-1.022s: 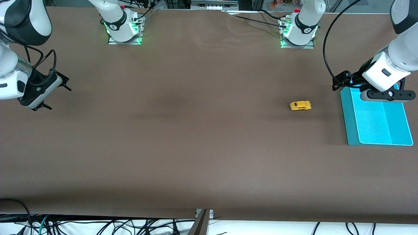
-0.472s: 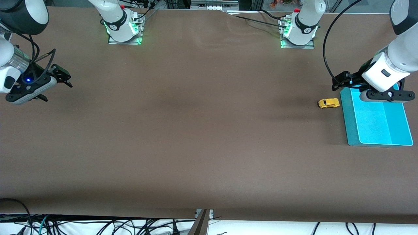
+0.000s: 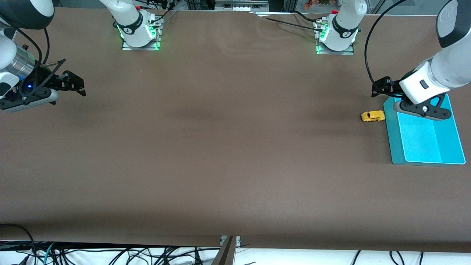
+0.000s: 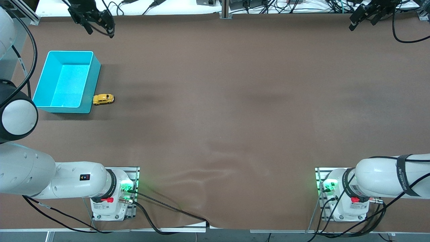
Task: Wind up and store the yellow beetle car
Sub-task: 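Reach the left gripper down to the car beside the teal box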
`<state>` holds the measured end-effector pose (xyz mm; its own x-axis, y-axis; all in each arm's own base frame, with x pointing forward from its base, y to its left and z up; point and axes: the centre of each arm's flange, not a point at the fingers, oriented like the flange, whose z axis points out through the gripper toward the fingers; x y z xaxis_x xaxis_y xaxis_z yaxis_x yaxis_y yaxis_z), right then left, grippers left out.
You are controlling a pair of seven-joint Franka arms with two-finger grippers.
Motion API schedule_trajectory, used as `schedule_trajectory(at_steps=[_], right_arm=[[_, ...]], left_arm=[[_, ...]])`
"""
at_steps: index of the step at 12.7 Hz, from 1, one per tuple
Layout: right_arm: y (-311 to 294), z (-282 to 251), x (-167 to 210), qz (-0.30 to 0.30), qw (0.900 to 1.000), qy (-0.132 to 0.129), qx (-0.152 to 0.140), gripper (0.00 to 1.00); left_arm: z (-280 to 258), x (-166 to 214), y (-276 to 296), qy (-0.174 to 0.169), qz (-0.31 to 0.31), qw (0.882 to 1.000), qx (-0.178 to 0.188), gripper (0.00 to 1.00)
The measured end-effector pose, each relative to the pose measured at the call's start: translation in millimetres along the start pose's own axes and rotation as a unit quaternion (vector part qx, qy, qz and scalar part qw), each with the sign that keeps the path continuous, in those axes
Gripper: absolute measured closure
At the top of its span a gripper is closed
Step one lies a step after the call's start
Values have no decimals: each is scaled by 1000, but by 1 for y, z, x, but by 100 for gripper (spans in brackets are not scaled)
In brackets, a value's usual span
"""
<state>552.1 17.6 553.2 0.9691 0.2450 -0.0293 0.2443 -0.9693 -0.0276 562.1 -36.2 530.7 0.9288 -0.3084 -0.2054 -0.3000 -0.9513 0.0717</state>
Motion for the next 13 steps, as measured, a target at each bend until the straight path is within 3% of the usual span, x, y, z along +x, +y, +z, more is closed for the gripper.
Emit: schedule_trajectory(at_steps=[5,8,11,13], right_arm=[[-9,-31,-2,32,999,-1,2,0],[-6,-30,-3,36,999,-2,3,0],[-5,-33,-2,36,999,0,2,0],[-3,-36,-2,37,999,3,-4,0]], left_arm=[[70,-13,-39,-69,139,988,-21,0],[121,-21,-63,-75,209,975,-19,0],[183,-37,-73,-87,285,955,11,0],[220,-43,-64,-98,358,927,50,0]])
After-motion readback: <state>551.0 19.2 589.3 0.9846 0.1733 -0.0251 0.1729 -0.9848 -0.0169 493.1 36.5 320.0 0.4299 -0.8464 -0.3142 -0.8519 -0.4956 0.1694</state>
